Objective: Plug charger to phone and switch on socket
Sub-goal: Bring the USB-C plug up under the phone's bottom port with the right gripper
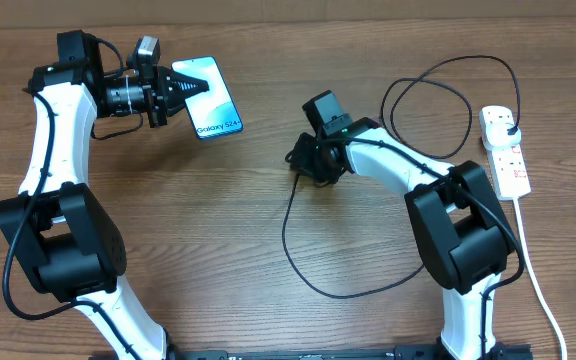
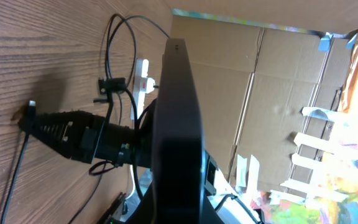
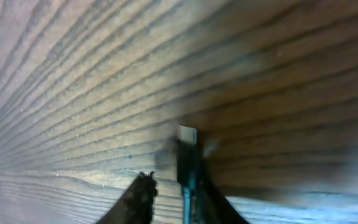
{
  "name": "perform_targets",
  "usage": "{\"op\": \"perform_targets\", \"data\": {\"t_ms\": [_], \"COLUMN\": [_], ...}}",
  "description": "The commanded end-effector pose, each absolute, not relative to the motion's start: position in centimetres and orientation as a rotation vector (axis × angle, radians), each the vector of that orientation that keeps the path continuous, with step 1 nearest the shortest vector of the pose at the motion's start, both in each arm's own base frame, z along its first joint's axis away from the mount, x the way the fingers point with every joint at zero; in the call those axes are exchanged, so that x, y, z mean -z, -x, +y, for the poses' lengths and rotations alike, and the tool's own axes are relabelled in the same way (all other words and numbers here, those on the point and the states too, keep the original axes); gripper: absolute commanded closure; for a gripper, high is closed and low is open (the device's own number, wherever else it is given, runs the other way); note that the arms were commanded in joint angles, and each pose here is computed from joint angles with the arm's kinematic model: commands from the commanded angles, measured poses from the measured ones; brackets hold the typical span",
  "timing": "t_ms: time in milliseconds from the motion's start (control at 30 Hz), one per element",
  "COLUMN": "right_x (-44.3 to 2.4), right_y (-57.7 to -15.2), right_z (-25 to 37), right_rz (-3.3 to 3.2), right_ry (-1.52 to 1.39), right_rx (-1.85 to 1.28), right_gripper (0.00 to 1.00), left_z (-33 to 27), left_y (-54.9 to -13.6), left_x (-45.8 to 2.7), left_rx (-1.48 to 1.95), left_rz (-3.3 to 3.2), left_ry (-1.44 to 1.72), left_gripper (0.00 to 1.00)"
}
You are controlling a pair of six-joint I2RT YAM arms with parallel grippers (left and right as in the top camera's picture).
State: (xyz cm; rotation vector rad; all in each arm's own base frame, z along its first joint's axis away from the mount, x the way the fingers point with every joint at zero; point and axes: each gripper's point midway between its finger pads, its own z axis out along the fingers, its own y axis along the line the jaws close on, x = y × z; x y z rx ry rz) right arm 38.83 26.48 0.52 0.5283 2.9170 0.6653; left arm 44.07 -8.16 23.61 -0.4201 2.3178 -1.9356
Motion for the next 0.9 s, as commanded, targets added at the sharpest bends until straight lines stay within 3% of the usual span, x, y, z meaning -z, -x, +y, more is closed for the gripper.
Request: {"op": "perform_targets", "data": {"t_ms": [0, 33, 167, 300, 467, 867], "right_x": [2.5, 2.7, 2.6, 0.7, -7.2, -21.0], "right_y": [-37.4, -37.3, -37.3, -37.6, -37.4, -30.8], "right_z": [26.1, 26.0, 26.0, 26.8, 28.0, 25.5], "right_rz": [2.985, 2.989, 2.991, 2.979, 2.825, 2.646], "right_ry": [-0.535, -0.536, -0.524, -0.285, 0.131, 0.388], "right_rx": [-0.568, -0.564, -0.564, -0.666, -0.881, -0.995], "right_gripper": [0.92, 0.96, 0.96, 0.96, 0.96, 0.96], "left_z": [-8.5, -8.5, -8.5, -8.5, -8.5, -10.9], "left_y": [-44.0, -44.0, -44.0, -44.1, -43.9, -42.0], "left_x": [-25.0, -25.0, -25.0, -24.6, -24.0, -25.4], "left_rx": [1.952, 1.951, 1.95, 1.921, 1.876, 1.959], "left_rz": [2.279, 2.28, 2.28, 2.301, 2.333, 2.235], "left_ry": [0.34, 0.341, 0.341, 0.353, 0.349, 0.086], "left_gripper": [0.96, 0.96, 0.96, 0.96, 0.96, 0.96]}}
